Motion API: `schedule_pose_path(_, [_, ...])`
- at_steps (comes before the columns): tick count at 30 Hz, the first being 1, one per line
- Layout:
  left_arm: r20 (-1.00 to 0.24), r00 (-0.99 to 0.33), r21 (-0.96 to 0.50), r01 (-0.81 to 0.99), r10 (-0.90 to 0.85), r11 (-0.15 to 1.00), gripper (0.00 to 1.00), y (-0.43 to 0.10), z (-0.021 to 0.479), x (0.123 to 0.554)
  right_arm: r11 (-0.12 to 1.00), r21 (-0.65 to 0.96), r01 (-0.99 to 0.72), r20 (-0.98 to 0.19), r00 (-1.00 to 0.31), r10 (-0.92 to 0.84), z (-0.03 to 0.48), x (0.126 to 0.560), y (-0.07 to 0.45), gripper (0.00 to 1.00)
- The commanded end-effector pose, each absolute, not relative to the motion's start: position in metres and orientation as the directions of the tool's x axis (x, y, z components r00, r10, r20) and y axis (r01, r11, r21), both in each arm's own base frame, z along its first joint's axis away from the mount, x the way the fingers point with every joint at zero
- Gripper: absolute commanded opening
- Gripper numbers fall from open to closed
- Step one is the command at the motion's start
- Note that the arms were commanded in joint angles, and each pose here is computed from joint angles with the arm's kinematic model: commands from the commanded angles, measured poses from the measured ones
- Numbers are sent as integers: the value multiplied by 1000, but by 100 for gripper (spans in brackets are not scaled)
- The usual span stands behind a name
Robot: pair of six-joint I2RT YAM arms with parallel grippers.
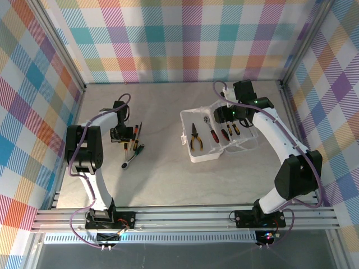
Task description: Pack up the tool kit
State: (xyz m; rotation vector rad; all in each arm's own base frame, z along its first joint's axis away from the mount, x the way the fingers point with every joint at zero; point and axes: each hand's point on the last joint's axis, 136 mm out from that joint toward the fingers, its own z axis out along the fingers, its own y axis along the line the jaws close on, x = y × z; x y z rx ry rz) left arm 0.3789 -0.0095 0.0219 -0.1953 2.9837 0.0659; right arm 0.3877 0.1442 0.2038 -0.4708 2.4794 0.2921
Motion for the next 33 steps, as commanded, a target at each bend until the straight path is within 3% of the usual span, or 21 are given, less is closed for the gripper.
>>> schedule_pose_path(1, [-153,-982,9,-110,-107,994,0,-15,23,376,901,125,-415,-617,-744,-257,220,382,150,66])
schedule_pose_path(10, [-363,-926,-120,-65,-105,991,0,-37,134,394,863,199,-464,-650,-722,-238,238,374,165,78])
schedule_pose_path(12, [-408,-907,-195,-26,-105,981,0,-53,159,395,840,236,-489,-662,-713,-230,243,370,173,81])
schedule_pose_path(15, [-475,-871,-368,69,-124,927,0,-90,197,397,774,323,-544,-689,-696,-202,255,363,191,98])
schedule_pose_path(16, [-500,-856,-454,130,-131,881,0,-109,211,399,742,353,-569,-700,-687,-194,259,360,200,99])
schedule_pose_path(21, [-537,-830,-680,320,-152,659,0,-185,254,398,583,438,-685,-745,-639,-191,280,347,253,99])
schedule_pose_path(25, [-547,-831,-729,410,-105,548,0,-238,266,393,497,456,-738,-762,-612,-211,284,341,290,100])
schedule_pose_path(33, [-559,-826,-768,485,-69,419,0,-294,279,386,448,487,-750,-745,-624,-235,270,340,321,84])
